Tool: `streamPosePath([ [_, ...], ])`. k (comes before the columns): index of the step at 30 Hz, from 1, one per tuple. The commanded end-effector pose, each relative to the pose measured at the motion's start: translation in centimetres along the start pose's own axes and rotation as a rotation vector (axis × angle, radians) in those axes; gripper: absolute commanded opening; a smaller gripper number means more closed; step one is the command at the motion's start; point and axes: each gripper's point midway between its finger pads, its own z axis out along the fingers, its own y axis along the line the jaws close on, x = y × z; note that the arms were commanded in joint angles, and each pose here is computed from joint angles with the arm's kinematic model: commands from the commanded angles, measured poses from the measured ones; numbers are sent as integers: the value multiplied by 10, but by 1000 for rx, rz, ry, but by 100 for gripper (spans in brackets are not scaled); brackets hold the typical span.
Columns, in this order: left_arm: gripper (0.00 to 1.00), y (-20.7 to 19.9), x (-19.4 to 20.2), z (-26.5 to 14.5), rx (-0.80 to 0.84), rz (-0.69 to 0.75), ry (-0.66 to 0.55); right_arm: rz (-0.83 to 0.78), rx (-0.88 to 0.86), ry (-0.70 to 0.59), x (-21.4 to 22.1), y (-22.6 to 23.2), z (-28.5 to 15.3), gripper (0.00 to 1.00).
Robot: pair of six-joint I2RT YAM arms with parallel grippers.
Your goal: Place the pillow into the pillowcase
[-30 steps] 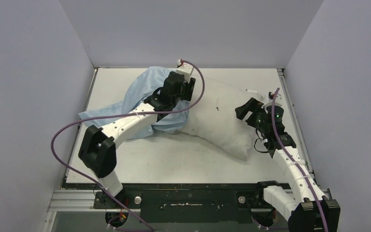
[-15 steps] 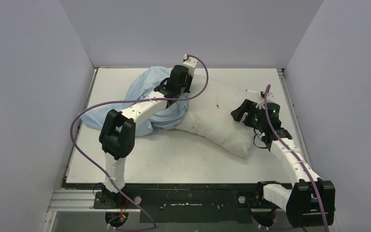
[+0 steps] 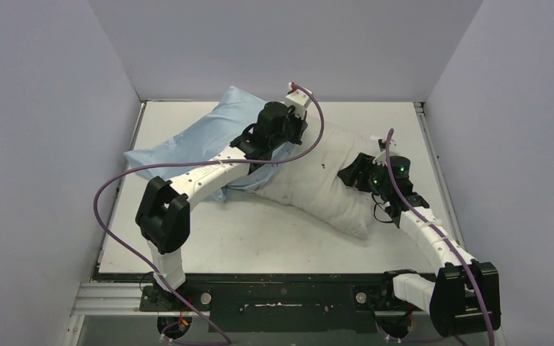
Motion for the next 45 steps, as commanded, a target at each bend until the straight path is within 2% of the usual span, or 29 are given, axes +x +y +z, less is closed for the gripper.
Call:
streamPosePath([
  [1,0,-70,-70,-33,269,-124,-223,-23,-148,-37,-9,37,0,59],
  [6,0,-83,-40,-26,338,-153,-161,-14,-136,-48,-6,34,-1,58],
  [10,0,-114,-39,-34,537,-186,-222,23,-117,-48,-1,28,3,55],
  [11,0,-113,-37,-30,538,-184,-210,34,-113,-53,-1,27,4,55],
  [12,0,-109,-34,-26,526,-176,-184,44,-100,-60,-1,25,4,56],
  [13,4,-104,-30,-22,504,-169,-156,57,-82,-68,-2,22,3,58],
  [15,18,-89,-23,-20,451,-165,-114,88,-36,-84,-2,15,1,61],
  [17,31,-75,-27,-29,400,-155,-129,103,-6,-95,-3,10,-4,64],
  [19,41,-61,-24,-39,332,-130,-129,108,11,-105,-7,8,-10,70],
  [21,47,-46,-15,-48,257,-88,-91,102,30,-116,-12,8,-16,75],
  [28,54,-2,35,-95,59,53,103,104,95,-88,-4,3,-39,84],
  [37,56,23,113,-152,-47,25,236,122,99,9,31,1,-60,86],
  [45,60,58,153,-165,-231,37,285,107,105,68,52,-4,-67,87],
])
